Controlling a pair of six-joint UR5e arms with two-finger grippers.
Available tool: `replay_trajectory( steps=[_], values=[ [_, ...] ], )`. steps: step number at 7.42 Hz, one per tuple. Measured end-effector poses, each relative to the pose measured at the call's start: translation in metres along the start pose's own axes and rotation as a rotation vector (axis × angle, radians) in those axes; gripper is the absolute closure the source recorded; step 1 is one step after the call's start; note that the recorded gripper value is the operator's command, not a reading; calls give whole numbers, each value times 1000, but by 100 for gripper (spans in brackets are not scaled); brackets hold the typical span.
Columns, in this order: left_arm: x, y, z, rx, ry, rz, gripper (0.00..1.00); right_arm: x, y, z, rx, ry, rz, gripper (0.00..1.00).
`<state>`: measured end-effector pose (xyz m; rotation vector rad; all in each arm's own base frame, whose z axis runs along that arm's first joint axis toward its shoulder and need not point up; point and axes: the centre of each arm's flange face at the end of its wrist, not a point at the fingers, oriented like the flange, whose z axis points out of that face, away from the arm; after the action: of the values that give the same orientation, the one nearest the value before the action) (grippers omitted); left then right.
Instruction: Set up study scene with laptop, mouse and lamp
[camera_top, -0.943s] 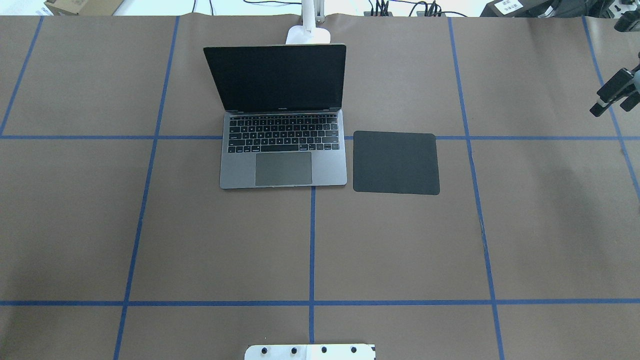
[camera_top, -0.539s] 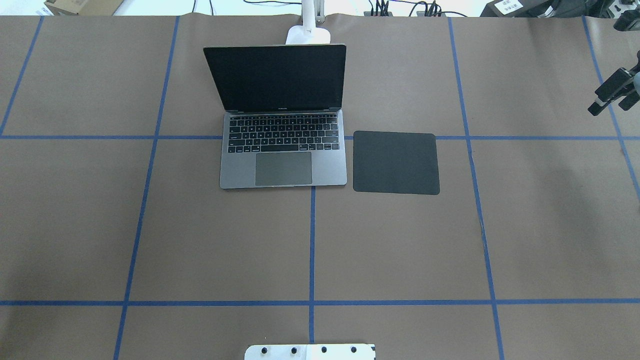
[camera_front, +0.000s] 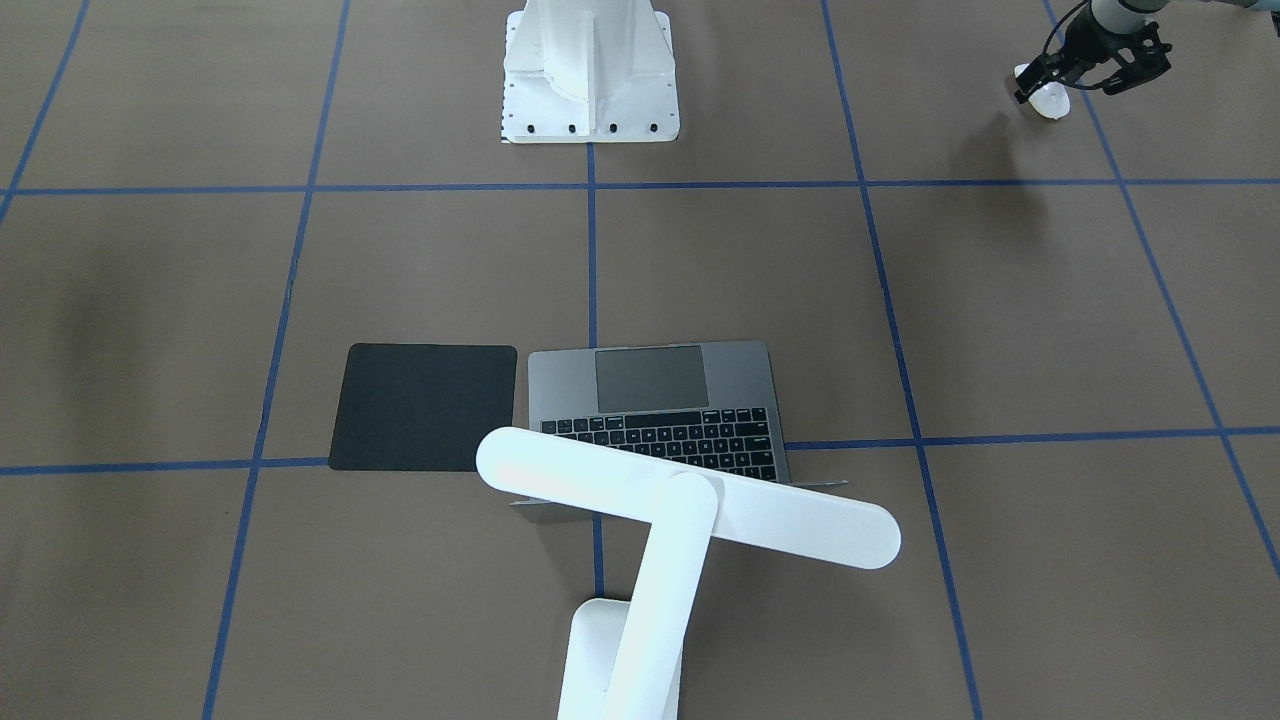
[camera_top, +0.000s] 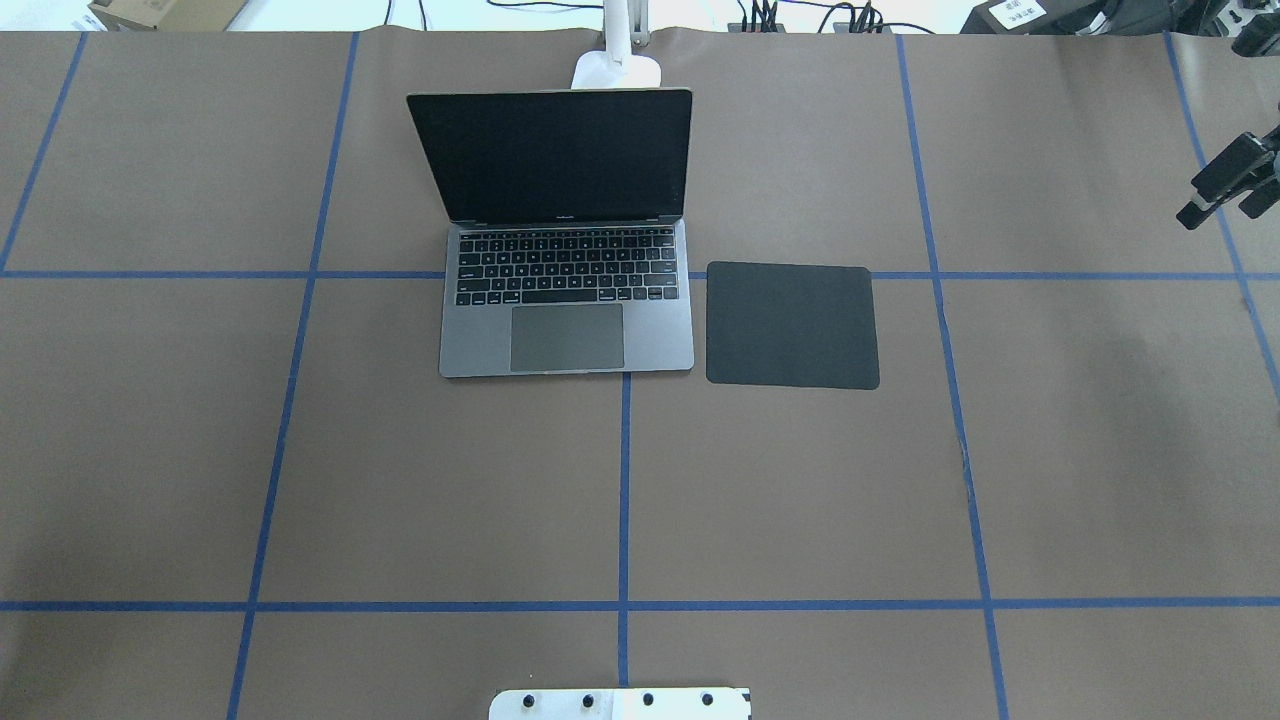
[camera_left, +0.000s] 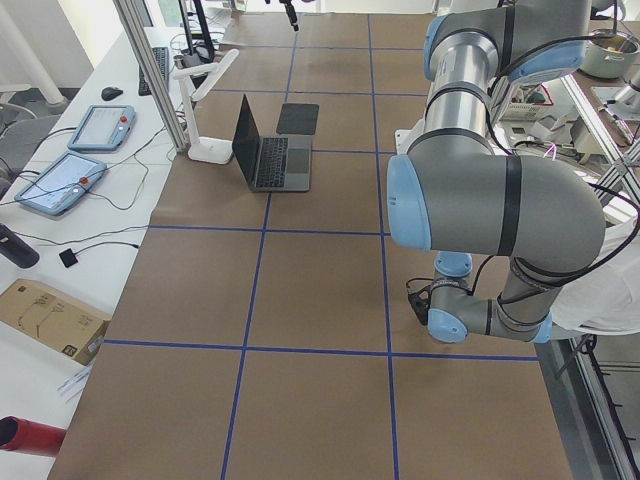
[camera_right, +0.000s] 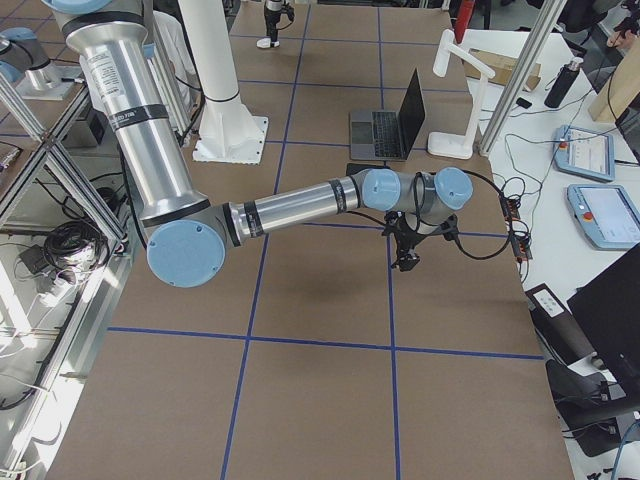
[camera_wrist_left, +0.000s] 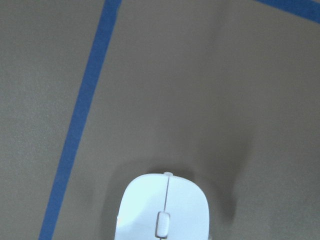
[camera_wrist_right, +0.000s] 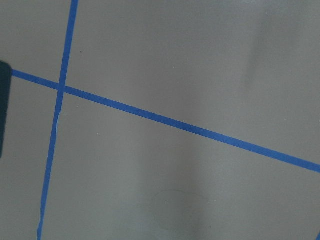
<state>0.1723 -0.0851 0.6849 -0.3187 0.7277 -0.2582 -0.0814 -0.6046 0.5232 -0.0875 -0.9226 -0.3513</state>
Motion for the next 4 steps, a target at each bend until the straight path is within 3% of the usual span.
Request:
replay_trajectory(
  steps=[4],
  values=[
    [-6, 1, 5, -15, -20, -17, 5, -5, 1, -3, 7, 5, 2, 1]
  ],
)
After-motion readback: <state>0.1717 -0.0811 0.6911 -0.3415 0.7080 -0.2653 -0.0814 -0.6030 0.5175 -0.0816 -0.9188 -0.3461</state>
